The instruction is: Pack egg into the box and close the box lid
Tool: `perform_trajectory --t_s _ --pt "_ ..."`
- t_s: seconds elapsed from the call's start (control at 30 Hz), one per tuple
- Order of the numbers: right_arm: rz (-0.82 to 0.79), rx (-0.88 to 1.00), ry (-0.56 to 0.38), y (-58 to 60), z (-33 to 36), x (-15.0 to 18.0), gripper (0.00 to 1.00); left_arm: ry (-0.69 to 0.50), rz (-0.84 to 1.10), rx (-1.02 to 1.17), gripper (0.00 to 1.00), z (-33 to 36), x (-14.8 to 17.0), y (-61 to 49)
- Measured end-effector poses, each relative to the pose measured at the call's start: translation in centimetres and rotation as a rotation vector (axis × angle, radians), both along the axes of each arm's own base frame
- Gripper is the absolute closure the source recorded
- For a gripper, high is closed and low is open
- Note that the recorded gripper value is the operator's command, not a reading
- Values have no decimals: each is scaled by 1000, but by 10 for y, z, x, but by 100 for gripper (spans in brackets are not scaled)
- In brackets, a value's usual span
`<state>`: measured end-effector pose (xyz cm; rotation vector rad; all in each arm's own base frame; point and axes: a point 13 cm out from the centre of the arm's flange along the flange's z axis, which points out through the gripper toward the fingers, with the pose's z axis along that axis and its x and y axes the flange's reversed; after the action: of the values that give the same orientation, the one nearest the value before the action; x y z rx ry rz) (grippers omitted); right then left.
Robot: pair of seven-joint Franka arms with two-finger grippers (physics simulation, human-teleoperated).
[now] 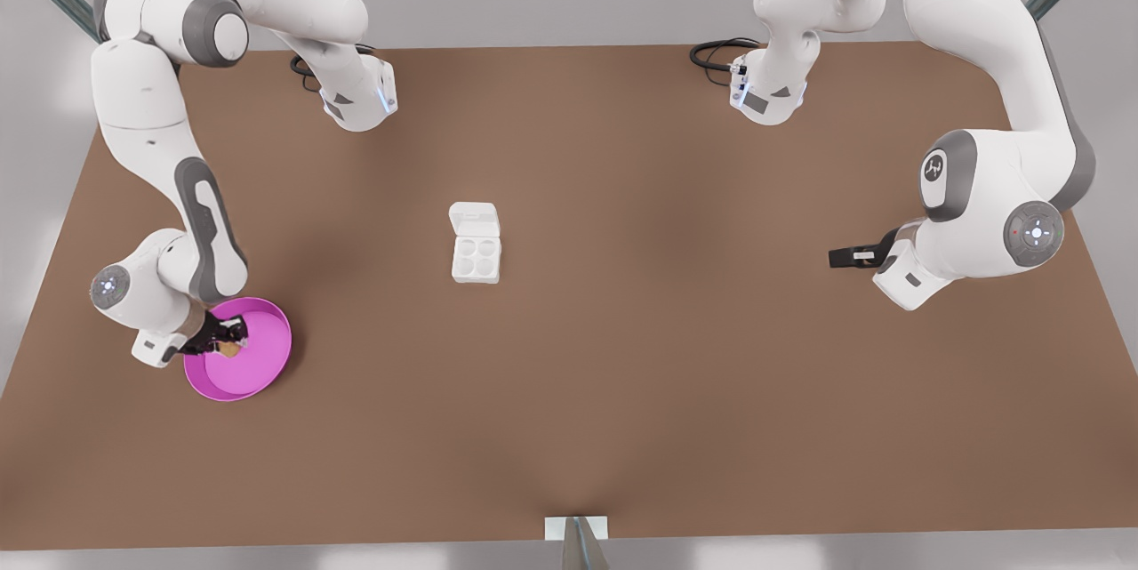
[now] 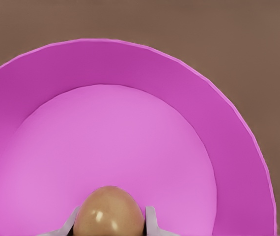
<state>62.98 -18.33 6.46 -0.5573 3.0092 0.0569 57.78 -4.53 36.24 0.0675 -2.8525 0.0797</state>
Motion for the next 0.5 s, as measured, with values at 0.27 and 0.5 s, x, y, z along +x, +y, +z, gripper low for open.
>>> perform_trajectory --t_s 0.27,0.5 --pt "256 163 -54 197 65 56 50 0 -1 2 0 0 0 -1" --pt "522 304 -90 330 87 52 50 0 -5 3 0 0 0 -5"
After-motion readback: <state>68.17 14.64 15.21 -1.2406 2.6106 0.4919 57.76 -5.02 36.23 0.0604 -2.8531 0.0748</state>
